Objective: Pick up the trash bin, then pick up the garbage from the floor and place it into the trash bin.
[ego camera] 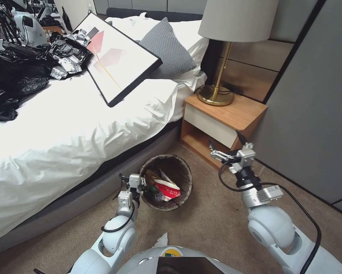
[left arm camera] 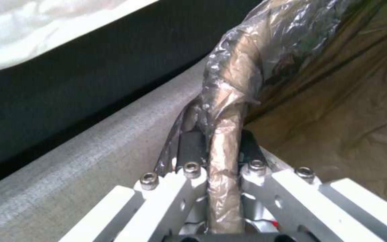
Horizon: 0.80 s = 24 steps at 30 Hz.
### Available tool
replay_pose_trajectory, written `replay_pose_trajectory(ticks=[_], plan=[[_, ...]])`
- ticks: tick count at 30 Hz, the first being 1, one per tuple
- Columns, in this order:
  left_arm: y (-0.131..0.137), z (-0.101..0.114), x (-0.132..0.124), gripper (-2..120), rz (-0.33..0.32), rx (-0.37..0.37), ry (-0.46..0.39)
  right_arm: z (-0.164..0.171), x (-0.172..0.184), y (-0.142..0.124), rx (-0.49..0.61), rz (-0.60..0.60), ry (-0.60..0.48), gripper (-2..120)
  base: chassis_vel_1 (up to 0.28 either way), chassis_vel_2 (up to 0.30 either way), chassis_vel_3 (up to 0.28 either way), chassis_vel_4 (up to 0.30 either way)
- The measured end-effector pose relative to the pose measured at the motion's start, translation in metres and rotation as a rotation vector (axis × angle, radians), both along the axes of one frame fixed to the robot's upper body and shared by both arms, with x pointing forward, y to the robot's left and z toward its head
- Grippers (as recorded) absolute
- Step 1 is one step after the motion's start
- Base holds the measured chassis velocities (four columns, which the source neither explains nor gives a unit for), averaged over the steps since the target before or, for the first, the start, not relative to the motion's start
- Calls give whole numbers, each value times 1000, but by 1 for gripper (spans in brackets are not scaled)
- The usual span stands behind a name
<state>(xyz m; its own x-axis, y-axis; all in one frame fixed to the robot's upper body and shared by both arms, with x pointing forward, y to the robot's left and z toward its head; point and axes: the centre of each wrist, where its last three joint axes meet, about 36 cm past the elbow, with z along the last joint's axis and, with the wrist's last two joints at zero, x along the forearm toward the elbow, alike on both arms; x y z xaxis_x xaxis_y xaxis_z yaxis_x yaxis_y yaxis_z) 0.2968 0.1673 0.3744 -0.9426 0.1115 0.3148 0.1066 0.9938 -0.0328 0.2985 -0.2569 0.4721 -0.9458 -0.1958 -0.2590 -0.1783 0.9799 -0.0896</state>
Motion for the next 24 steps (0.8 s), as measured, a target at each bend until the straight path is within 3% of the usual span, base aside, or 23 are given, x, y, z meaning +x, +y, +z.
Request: replay_pose_trajectory(ticks=[1, 9, 15, 24], plan=[[3, 1, 0, 2, 5, 5, -2, -6, -7, -7, -9, -71, 17, 100, 0, 0, 0, 0], [8, 2, 0, 2, 15, 10, -7, -45, -24, -10, -46, -194, 71, 100, 0, 0, 0, 0], [10, 4, -2, 2, 19, 8, -5, -83, -37, 4, -51, -231, 130, 100, 0, 0, 0, 0], [13, 6, -4, 2, 19, 0, 2, -104, -48, 14, -56, -232, 176, 100, 0, 0, 0, 0]])
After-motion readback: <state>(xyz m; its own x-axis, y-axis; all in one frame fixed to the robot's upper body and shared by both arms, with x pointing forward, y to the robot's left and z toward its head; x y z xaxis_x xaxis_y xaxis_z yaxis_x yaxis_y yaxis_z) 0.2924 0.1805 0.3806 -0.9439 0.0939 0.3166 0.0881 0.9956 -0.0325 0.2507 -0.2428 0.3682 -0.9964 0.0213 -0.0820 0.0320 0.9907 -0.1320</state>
